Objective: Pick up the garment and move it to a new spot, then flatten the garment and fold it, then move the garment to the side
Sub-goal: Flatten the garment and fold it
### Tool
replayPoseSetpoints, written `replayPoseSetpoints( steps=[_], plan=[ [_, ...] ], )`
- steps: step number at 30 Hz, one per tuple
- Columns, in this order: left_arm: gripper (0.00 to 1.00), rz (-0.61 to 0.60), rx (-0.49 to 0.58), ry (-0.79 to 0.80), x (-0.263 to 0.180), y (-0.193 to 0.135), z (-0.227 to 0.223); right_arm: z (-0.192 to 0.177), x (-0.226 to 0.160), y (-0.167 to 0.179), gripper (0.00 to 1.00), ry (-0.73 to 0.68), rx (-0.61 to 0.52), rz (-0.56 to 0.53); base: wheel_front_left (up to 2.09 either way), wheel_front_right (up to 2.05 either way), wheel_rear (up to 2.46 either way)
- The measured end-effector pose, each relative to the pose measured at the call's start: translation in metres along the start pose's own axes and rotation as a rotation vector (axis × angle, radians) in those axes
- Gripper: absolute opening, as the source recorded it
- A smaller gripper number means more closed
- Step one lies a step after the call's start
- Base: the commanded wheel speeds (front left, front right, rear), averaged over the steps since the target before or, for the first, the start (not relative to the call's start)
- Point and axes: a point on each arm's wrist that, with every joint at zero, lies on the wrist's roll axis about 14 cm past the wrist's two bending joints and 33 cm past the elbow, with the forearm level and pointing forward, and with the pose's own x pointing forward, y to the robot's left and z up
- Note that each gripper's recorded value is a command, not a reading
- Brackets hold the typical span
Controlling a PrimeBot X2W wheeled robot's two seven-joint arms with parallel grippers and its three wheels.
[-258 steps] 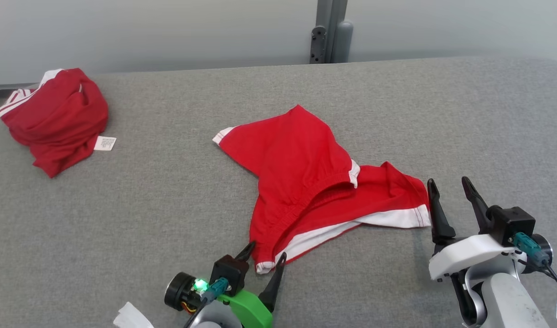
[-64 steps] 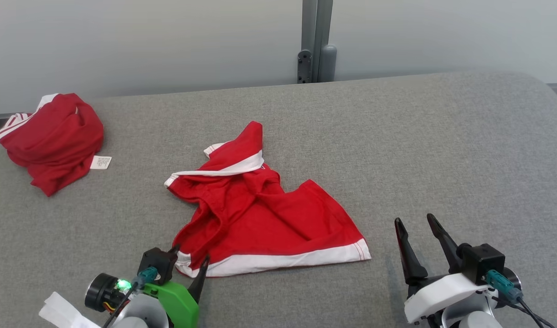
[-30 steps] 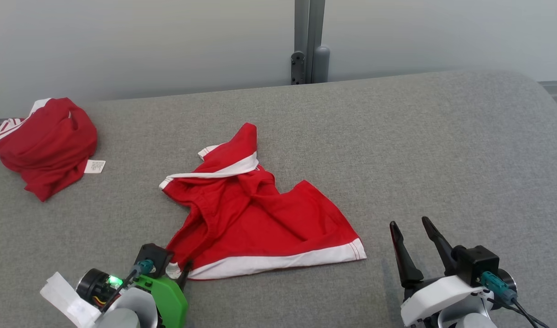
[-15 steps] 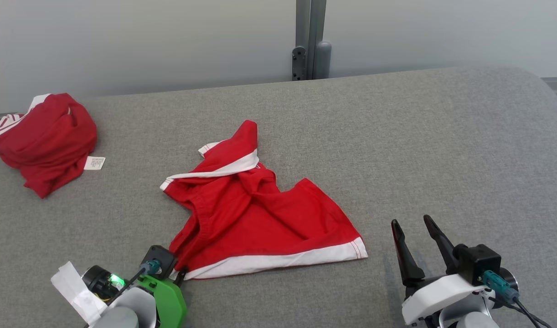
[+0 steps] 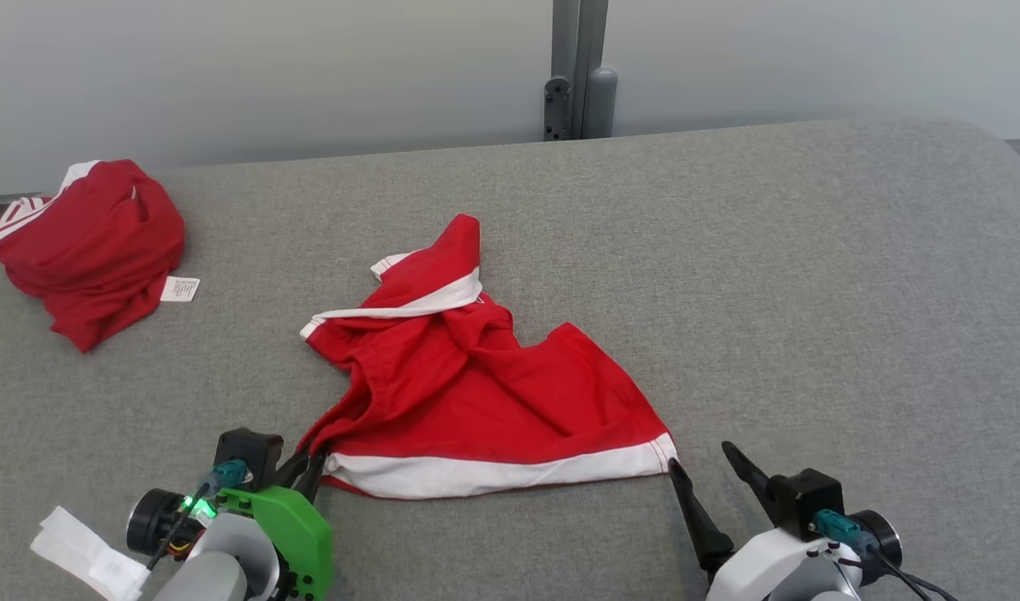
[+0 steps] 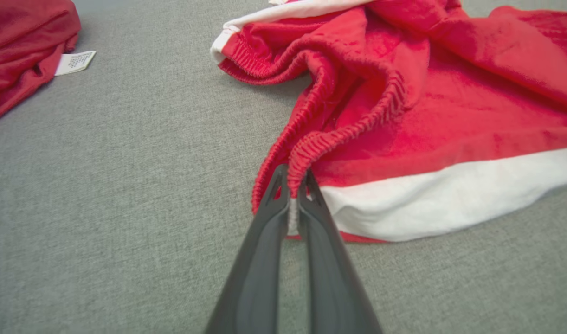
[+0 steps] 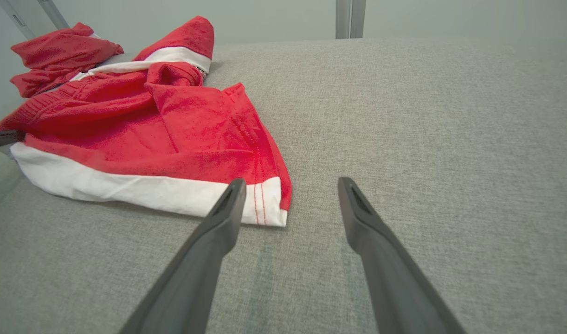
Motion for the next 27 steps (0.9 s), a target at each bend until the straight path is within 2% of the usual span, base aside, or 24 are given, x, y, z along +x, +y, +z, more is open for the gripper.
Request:
replayPoseSetpoints(
  steps=[6, 20, 21, 23, 25, 27],
  plan=[
    [0.00, 0.012, -0.066, -0.022, -0.002, -0.005, -0.001, -0.015, 0.013, 0.012, 1.00, 0.063, -0.039, 0.069, 0.00, 0.00, 0.00],
    [0.00, 0.042, -0.099, -0.025, -0.005, 0.001, -0.005, -0.037, 0.035, 0.032, 1.00, 0.154, -0.037, 0.155, 0.00, 0.00, 0.00],
    [0.00, 0.045, -0.100, -0.025, -0.005, 0.001, -0.005, -0.037, 0.036, 0.032, 0.90, 0.153, -0.036, 0.156, 0.00, 0.00, 0.00],
    [0.00, 0.044, -0.103, -0.027, -0.005, 0.001, -0.004, -0.037, 0.036, 0.032, 0.47, 0.153, -0.030, 0.157, 0.00, 0.00, 0.00],
    [0.00, 0.043, -0.103, -0.031, -0.005, 0.001, -0.004, -0.037, 0.036, 0.032, 0.38, 0.155, -0.026, 0.156, 0.00, 0.00, 0.00],
    [0.00, 0.040, -0.103, -0.033, -0.004, 0.000, -0.003, -0.037, 0.035, 0.030, 0.15, 0.156, -0.023, 0.153, 0.00, 0.00, 0.00]
  ],
)
